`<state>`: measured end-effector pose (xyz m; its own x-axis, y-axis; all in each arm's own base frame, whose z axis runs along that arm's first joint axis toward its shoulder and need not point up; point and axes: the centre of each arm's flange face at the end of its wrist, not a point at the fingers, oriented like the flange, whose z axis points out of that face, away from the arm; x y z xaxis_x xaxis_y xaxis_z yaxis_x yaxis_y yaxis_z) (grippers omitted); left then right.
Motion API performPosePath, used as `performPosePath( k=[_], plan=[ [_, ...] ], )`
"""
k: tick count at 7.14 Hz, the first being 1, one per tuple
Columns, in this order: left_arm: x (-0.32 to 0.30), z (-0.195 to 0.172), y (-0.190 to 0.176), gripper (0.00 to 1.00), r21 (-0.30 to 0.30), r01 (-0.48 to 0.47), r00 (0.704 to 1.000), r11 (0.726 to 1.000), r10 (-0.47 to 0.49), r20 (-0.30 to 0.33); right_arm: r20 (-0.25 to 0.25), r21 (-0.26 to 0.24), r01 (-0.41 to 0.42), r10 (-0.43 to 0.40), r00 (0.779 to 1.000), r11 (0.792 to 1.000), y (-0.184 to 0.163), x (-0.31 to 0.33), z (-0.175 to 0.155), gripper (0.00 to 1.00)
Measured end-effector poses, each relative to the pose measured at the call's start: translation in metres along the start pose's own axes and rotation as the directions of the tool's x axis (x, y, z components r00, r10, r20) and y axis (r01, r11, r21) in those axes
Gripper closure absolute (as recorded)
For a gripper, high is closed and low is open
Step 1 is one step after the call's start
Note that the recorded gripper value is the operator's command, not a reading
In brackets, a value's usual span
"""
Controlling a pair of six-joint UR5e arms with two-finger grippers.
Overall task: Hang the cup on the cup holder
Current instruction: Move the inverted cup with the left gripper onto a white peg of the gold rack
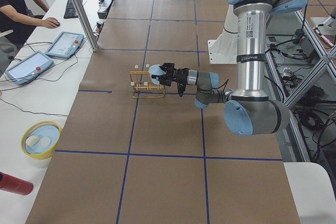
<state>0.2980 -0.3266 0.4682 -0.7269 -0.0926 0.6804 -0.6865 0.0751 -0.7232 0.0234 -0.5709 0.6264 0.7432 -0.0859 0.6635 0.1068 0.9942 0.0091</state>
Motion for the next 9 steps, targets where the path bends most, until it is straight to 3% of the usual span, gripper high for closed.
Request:
performPosePath(
  k=[9],
  plan=[
    [-0.013, 0.006, -0.039, 1.0, 0.02, -0.026, 1.0, 0.999, 0.026, 0.006, 0.0, 0.0, 0.0, 0.0, 1.0, 1.0, 0.0, 0.0, 0.0, 0.0]
  ],
)
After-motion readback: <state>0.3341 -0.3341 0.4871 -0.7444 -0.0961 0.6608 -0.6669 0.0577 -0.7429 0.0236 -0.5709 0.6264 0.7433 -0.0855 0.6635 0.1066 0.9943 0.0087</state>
